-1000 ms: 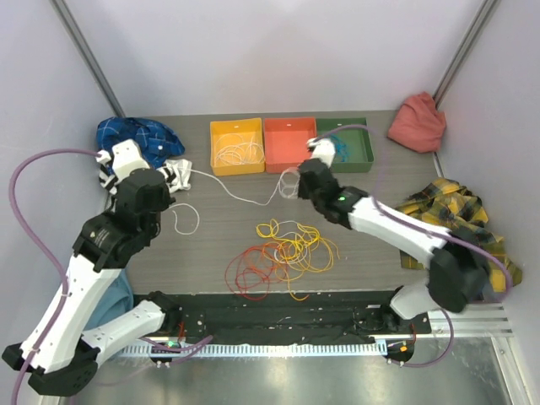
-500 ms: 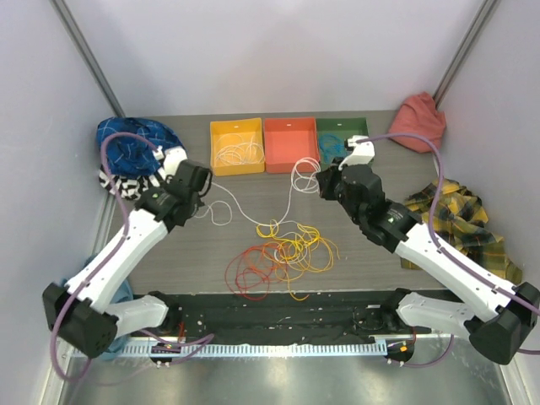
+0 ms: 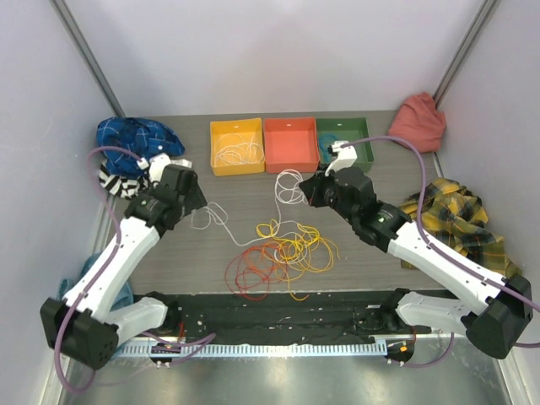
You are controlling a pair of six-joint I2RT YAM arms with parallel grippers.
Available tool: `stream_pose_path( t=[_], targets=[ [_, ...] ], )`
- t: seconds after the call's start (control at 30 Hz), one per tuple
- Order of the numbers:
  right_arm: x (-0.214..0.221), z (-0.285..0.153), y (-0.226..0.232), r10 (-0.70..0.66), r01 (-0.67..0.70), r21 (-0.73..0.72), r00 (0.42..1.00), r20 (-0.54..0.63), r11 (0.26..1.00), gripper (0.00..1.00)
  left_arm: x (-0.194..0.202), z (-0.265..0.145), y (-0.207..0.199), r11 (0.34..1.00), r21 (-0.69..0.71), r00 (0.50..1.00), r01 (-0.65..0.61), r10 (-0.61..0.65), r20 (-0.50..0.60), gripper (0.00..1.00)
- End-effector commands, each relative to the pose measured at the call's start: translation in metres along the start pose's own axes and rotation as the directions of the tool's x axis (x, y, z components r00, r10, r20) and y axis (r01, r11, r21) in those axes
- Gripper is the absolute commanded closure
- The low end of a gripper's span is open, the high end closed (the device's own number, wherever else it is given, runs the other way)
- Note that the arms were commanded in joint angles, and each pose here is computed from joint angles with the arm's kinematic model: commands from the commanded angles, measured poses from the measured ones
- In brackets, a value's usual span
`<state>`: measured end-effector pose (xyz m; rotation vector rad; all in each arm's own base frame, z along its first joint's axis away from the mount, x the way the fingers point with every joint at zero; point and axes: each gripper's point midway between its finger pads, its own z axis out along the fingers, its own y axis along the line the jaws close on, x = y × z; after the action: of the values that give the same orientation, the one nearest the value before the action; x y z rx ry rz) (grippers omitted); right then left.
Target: Untangle the cables
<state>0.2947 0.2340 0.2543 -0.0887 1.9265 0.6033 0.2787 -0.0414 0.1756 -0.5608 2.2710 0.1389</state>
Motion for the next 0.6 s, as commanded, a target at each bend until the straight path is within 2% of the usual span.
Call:
stream_pose_path(
  t=[0.0,0.03,0.07,0.1,0.13,0.17,0.2,0.27,0.3,0.37,0.43,0.57],
  targets=[
    [-0.026,-0.001,0.035,0.037,-0.029,-0.130,0.998,0.060,0.991,0.99,-0.045,-0.040,-0.040,0.941,0.319,0.975,0.116,-0.170,0.147,0.00],
    [-0.029,-0.002,0.039,0.048,-0.039,-0.145,0.997,0.062,0.989,0.99,-0.037,-0.039,-0.049,0.920,0.380,0.976,0.097,-0.163,0.144,0.00],
    [-0.031,-0.003,0.043,0.054,-0.043,-0.159,0.997,0.063,0.986,0.99,-0.029,-0.049,-0.070,0.857,0.513,0.985,0.052,-0.130,0.117,0.00],
    [-0.033,-0.005,0.047,0.056,-0.044,-0.181,0.997,0.059,0.983,0.99,-0.043,-0.066,-0.087,0.785,0.619,0.971,0.034,-0.173,0.166,0.00],
    [-0.039,-0.008,0.053,0.063,-0.049,-0.198,0.996,0.064,0.979,0.99,-0.030,-0.064,-0.095,0.751,0.661,0.979,0.013,-0.144,0.144,0.00],
    [-0.041,-0.009,0.055,0.069,-0.055,-0.206,0.996,0.062,0.977,0.99,-0.018,-0.077,-0.113,0.661,0.750,0.990,-0.019,-0.093,0.108,0.00],
    [-0.048,-0.012,0.060,0.075,-0.058,-0.223,0.995,0.068,0.973,0.99,-0.008,-0.073,-0.121,0.636,0.771,0.995,-0.038,-0.050,0.091,0.00],
    [-0.055,-0.018,0.066,0.098,-0.077,-0.248,0.993,0.073,0.966,0.99,0.006,-0.089,-0.142,0.513,0.853,0.995,-0.097,0.029,0.096,0.01],
    [-0.062,-0.022,0.071,0.109,-0.084,-0.264,0.991,0.080,0.961,0.99,0.014,-0.087,-0.145,0.496,0.858,0.991,-0.130,0.056,0.118,0.02],
    [-0.066,-0.027,0.080,0.135,-0.111,-0.298,0.989,0.061,0.948,0.99,0.013,-0.105,-0.159,0.420,0.887,0.980,-0.194,0.033,0.198,0.01],
    [-0.073,-0.034,0.093,0.151,-0.127,-0.356,0.988,0.041,0.926,0.99,0.007,-0.109,-0.163,0.406,0.883,0.963,-0.236,-0.021,0.267,0.00],
    [-0.082,-0.044,0.105,0.178,-0.155,-0.401,0.984,0.021,0.903,0.99,0.000,-0.111,-0.170,0.414,0.869,0.953,-0.269,-0.017,0.303,0.00]
  ],
)
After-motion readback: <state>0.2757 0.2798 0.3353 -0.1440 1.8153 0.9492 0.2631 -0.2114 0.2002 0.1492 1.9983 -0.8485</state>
